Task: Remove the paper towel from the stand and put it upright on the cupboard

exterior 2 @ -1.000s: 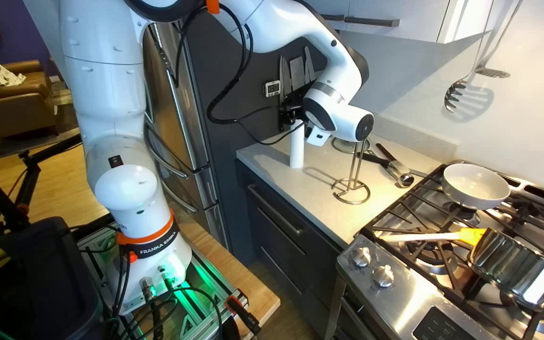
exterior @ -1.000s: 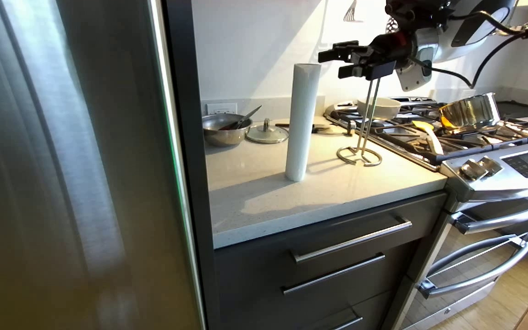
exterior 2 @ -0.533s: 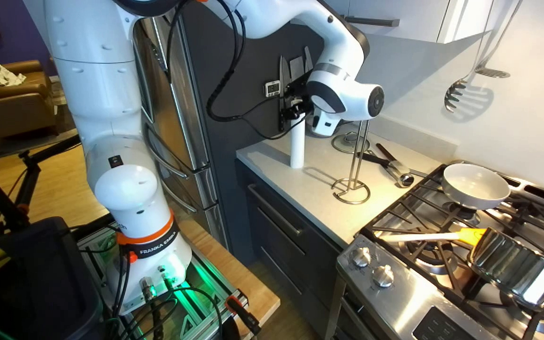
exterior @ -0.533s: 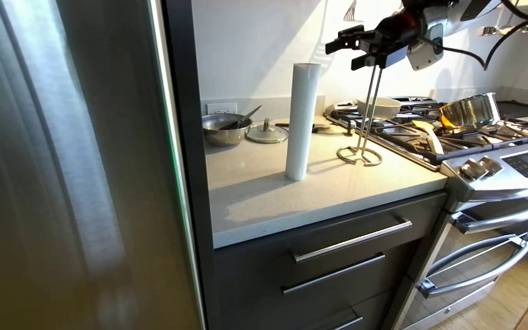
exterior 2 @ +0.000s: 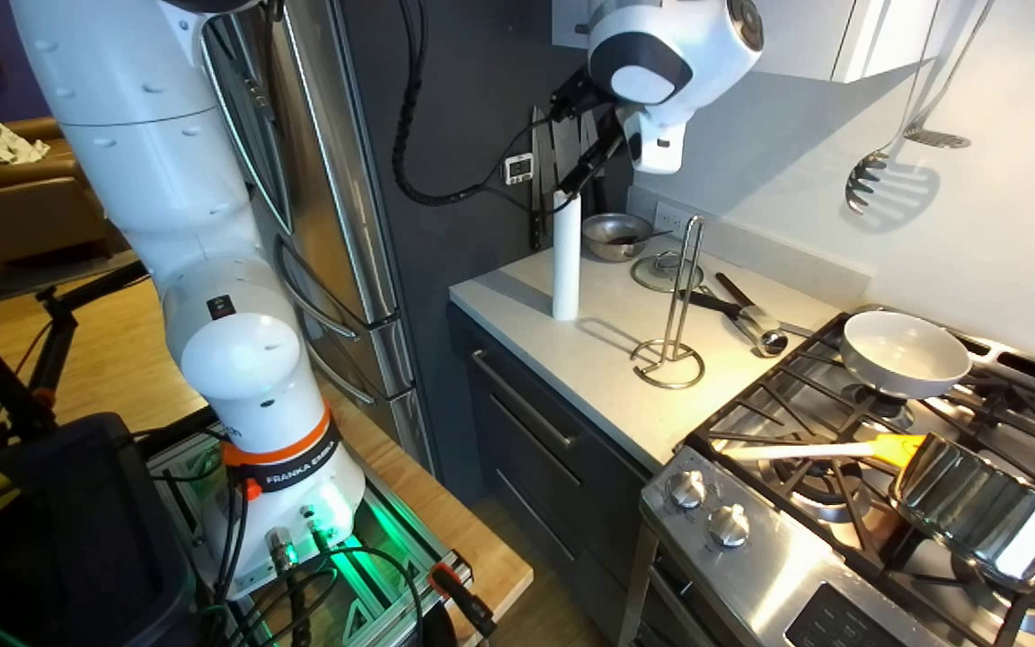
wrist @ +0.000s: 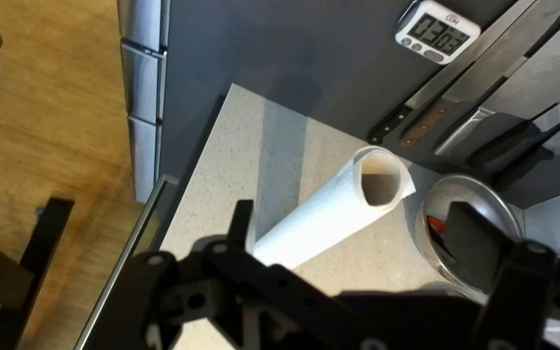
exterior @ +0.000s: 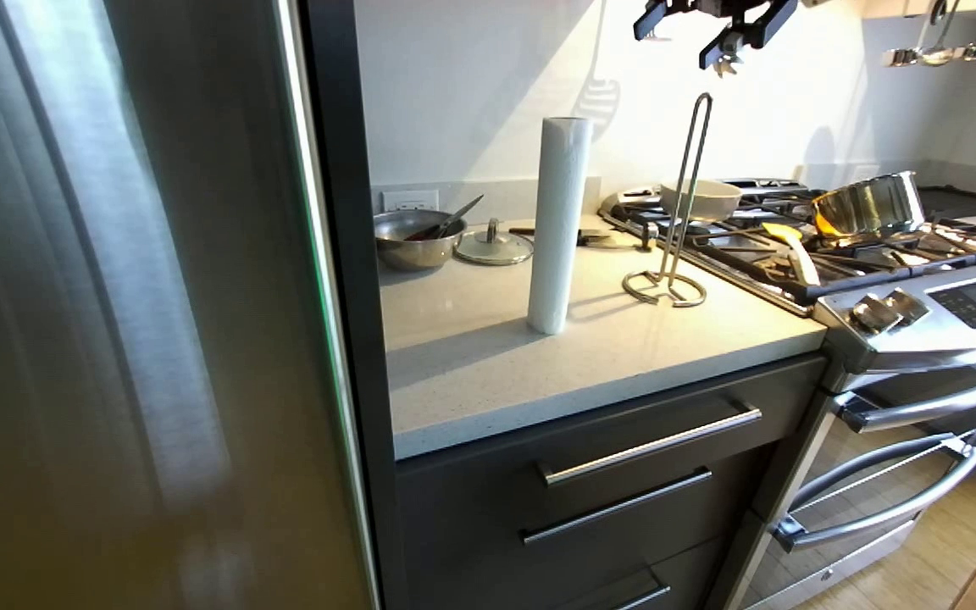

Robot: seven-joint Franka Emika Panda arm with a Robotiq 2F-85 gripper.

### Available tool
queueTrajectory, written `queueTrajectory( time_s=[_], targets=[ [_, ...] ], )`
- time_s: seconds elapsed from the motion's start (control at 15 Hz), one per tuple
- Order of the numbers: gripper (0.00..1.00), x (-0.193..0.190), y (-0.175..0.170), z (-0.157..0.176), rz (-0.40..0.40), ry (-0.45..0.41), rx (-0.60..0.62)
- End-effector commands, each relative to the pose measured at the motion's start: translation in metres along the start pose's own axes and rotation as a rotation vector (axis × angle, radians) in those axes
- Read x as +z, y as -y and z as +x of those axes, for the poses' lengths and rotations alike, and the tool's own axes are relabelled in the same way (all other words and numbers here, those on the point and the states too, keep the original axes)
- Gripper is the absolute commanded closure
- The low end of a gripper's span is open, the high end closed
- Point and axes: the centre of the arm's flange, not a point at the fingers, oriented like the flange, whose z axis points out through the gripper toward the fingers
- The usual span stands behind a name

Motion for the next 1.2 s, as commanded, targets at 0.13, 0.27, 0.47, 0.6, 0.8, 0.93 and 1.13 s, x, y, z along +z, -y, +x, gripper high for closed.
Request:
queueTrajectory(
  time_s=[0.13,0.27,0.47,0.6,0.8,0.93,1.13],
  targets=[
    [0.00,-0.041,0.028,-0.048,-0.130,-0.261,-0.122],
    [0.00,-0.052,0.036,-0.065,-0.174,-0.352,-0.172],
    [0.00,-0.065,0.043,-0.084,-0.230,-0.501,-0.247],
    [0.00,-0.072,0.046,-0.096,-0.262,-0.604,-0.297],
    [0.00,-0.084,0.048,-0.111,-0.282,-0.768,-0.371],
    [0.00,-0.087,0.058,-0.105,-0.276,-0.716,-0.373],
    [0.00,-0.091,0.059,-0.111,-0.278,-0.741,-0.386]
  ],
)
